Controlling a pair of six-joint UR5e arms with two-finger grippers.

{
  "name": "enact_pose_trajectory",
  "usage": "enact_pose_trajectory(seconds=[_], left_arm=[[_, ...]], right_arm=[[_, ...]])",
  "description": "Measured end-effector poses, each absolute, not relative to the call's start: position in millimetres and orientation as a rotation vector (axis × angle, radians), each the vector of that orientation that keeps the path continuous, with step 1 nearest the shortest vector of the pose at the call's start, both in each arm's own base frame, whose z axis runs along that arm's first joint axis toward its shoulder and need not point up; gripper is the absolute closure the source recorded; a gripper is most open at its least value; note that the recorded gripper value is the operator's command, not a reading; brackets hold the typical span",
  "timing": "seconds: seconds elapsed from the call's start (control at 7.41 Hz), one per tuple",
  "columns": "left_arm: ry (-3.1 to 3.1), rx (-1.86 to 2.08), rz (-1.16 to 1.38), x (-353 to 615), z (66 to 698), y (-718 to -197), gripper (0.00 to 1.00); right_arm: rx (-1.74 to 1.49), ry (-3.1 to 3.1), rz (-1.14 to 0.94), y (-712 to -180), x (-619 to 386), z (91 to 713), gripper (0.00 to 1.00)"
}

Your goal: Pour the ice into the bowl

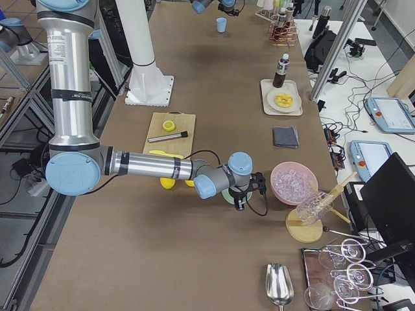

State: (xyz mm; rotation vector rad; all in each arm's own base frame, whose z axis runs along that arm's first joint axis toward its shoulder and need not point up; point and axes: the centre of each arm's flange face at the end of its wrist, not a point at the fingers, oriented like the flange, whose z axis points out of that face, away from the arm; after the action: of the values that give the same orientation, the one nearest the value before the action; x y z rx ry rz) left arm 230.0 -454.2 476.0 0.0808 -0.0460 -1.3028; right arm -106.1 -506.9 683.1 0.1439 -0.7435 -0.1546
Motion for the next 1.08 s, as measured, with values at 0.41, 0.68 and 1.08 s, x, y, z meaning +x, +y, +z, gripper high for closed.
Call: enact_pose_trajectory(seconds=[0.41, 0.68, 1.08], left_arm=[[-0.229, 0.13, -1.367, 263.5, 527.0, -446.2, 0.04], [-0.323, 0.157, -1.368, 291.3, 548.6, -423.9, 0.04], [-0.406, 0.19, -1.34, 323.5, 569.0, -402.5, 0.03]], right_arm=[[0.156, -0.752, -0.159, -511.6, -108.2, 671.9, 1.0], [0.162, -0.761, -0.163, -523.8, -112.5, 648.7, 1.0], [0.144, -0.775, -0.137, -550.2, -107.7, 586.7, 1.0]])
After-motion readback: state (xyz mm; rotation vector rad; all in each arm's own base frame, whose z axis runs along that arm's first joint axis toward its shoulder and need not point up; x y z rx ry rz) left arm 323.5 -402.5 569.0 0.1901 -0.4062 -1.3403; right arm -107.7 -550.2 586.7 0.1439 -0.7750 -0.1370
